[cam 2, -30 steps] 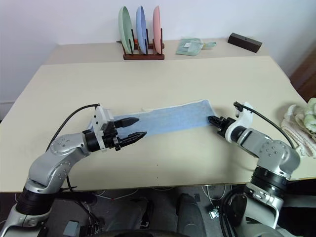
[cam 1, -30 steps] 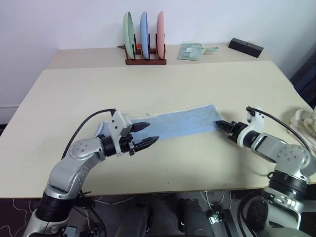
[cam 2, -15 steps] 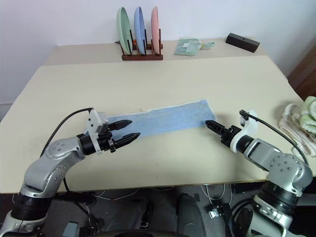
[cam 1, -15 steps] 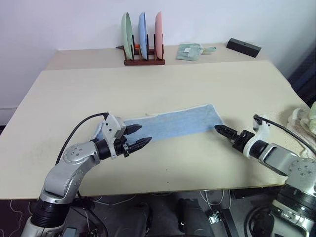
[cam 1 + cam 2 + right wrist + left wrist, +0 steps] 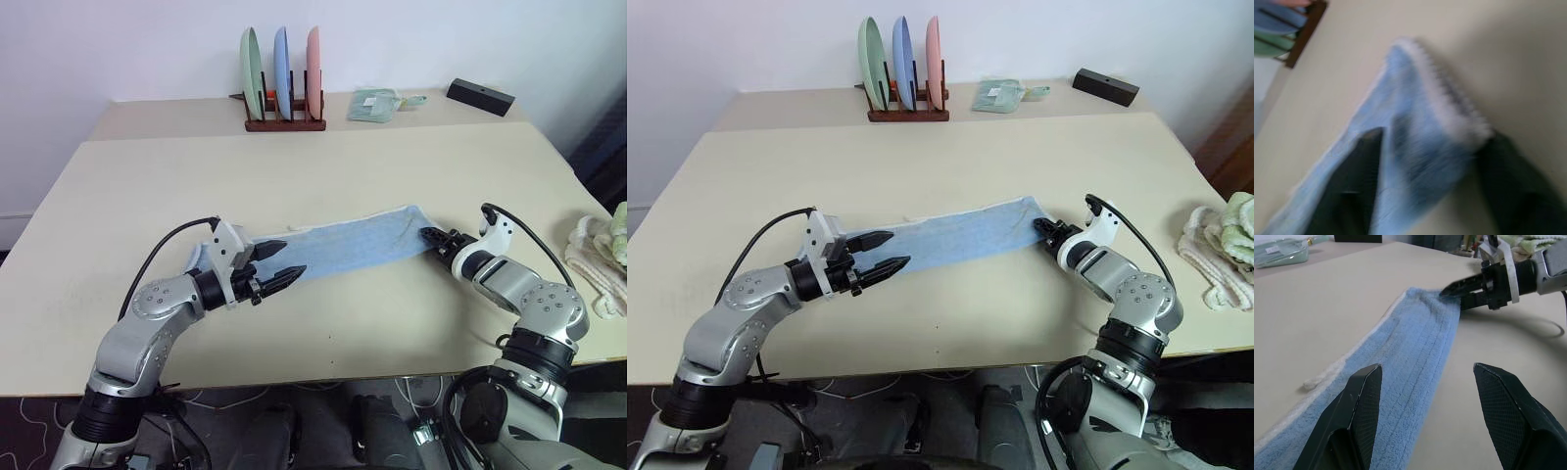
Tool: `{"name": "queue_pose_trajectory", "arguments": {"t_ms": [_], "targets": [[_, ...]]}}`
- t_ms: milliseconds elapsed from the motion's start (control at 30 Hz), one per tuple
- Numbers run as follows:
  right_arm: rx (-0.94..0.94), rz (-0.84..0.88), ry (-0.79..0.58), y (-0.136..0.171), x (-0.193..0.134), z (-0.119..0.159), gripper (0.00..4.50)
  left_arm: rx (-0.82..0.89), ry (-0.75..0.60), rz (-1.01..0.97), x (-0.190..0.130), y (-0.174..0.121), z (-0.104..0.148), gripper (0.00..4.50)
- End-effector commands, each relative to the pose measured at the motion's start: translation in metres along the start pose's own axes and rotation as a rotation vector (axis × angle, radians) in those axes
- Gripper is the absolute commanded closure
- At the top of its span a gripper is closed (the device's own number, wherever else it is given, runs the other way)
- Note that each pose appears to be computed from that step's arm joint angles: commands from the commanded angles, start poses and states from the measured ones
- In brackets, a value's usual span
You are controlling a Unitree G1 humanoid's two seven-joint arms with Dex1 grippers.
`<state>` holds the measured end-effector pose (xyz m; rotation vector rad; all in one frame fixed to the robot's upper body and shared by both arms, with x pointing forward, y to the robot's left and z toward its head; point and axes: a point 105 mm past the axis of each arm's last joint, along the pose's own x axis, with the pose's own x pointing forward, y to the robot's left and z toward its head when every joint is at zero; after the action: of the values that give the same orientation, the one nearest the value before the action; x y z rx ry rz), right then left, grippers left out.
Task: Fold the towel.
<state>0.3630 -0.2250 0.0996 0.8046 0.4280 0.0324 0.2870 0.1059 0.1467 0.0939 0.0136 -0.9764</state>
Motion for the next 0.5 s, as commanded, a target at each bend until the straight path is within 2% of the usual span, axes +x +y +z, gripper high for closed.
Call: {"name": "queue_pose_trajectory", "arguments": {"t_ms": [33,133,333,367,500], "targets": [[0.003,-0.018,-0.048,-0.002,-0.002,0.009,4.39,0.035,-0.028,0.004,-0.001,-0.002,0.007,1.47],[-0.011,-0.022,-0.104,-0.004,-0.008,0.025,4.45,0.031,-0.029,0.011,-0.001,-0.001,0.006,1.47],[-0.254,-0.012,-0.267,-0.006,-0.048,0.094,4.45,0.037,-0.028,0.018,0.000,0.003,0.005,1.47],[-0.285,-0.003,-0.273,-0.004,-0.050,0.097,4.45,0.038,-0.028,0.018,0.000,0.003,0.005,1.47],[-0.738,0.145,-0.201,0.039,-0.056,0.083,4.45,0.044,-0.025,0.008,0.002,0.004,0.005,1.47]]}}
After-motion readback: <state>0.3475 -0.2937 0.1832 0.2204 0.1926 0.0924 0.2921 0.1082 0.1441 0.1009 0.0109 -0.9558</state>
